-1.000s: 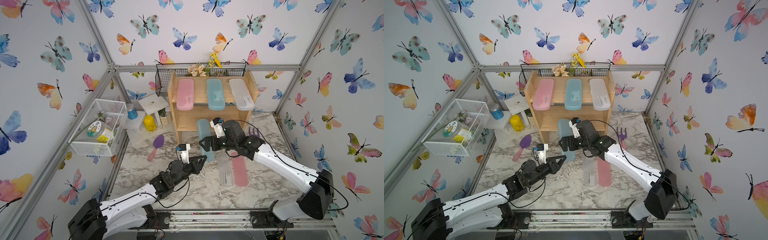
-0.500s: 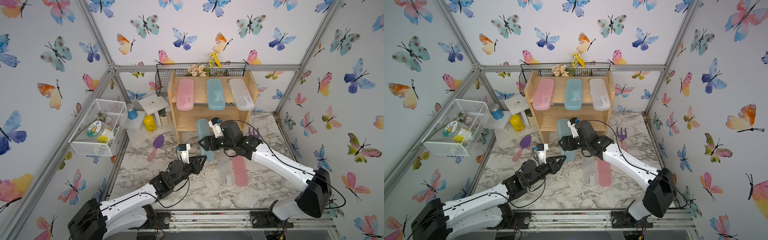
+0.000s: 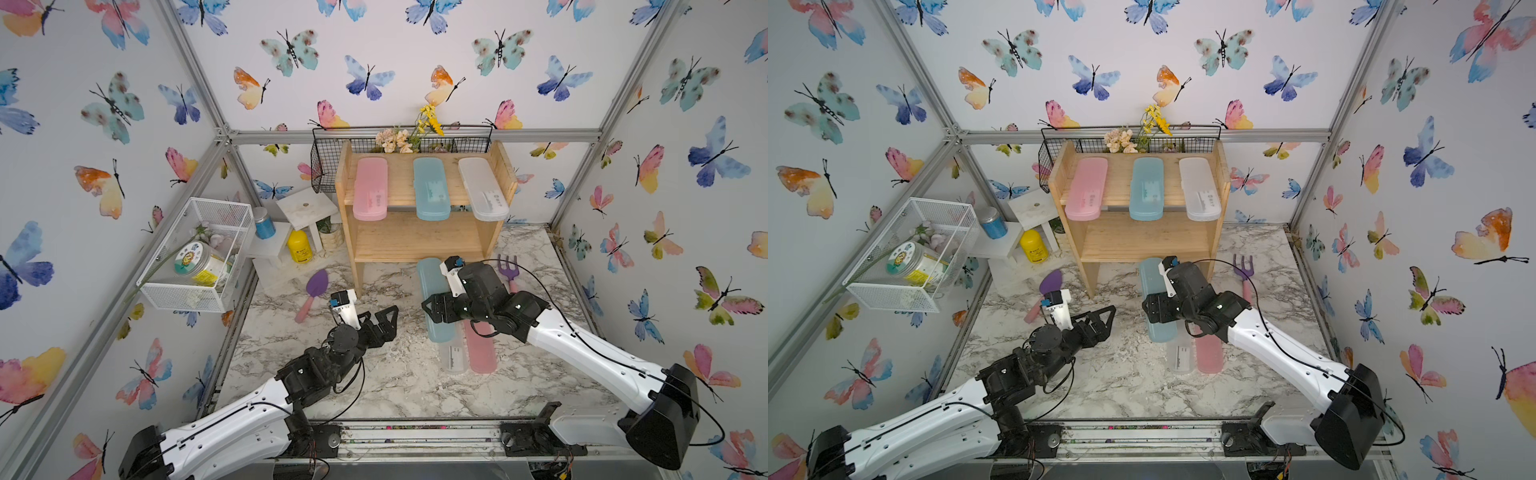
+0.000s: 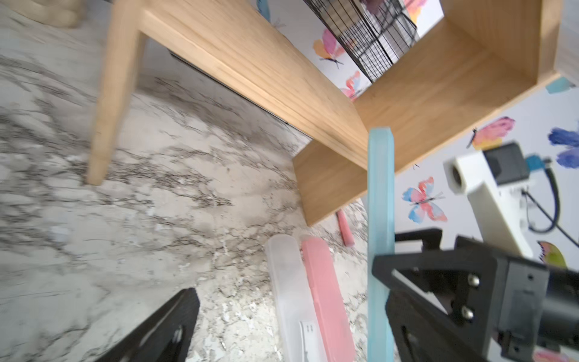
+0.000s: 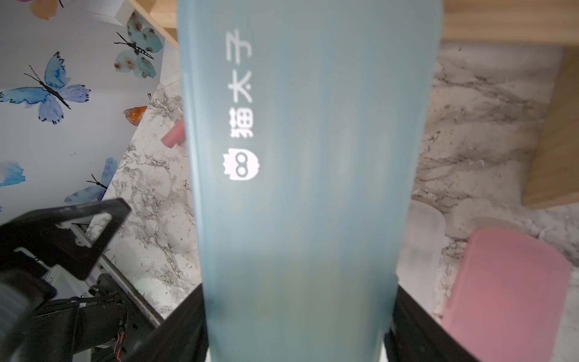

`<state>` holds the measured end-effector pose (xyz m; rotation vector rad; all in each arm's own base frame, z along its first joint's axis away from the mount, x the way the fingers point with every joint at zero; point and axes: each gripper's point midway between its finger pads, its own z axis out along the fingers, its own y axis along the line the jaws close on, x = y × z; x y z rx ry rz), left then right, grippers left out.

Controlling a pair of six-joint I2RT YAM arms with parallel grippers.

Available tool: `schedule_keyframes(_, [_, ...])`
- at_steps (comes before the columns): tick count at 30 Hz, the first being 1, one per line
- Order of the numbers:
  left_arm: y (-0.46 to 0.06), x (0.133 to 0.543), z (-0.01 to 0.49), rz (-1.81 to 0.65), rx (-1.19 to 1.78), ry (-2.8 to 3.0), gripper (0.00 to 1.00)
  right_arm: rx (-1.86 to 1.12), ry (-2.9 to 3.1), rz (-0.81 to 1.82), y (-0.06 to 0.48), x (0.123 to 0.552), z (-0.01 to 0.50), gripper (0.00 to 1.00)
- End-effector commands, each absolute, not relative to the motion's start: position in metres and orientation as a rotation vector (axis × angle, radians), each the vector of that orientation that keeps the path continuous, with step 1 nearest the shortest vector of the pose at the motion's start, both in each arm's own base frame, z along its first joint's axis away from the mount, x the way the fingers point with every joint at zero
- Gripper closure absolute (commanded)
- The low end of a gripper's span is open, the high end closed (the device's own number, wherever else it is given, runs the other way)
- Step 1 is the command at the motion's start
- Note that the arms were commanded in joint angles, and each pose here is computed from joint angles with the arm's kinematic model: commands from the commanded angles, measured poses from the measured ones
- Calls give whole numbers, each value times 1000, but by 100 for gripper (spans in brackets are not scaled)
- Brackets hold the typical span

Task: Remove the pencil cases from the shelf
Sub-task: Place the pencil case at the center of the board.

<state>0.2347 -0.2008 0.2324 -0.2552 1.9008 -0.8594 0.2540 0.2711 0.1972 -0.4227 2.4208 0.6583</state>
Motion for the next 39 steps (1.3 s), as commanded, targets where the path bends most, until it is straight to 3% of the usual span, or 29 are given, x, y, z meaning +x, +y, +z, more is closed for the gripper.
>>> schedule_keyframes(1, [-153, 236, 221, -606, -380, 1919, 1, -311, 2550, 661, 267, 240, 159, 24])
schedule_keyframes(16, [-158, 233, 186, -579, -418, 2032, 1, -210, 2687, 502, 300, 244, 75, 23])
schedule_keyframes(27, [-159, 233, 178, -575, -417, 2039, 1, -238, 2732, 378, 311, 254, 45, 20])
schedule_keyframes(35, [-159, 233, 182, -583, -415, 2039, 1, -261, 2719, 342, 306, 255, 37, 8])
schedule_keyframes(39, [-163, 234, 193, -593, -402, 2039, 1, -286, 2662, 456, 316, 255, 51, 1])
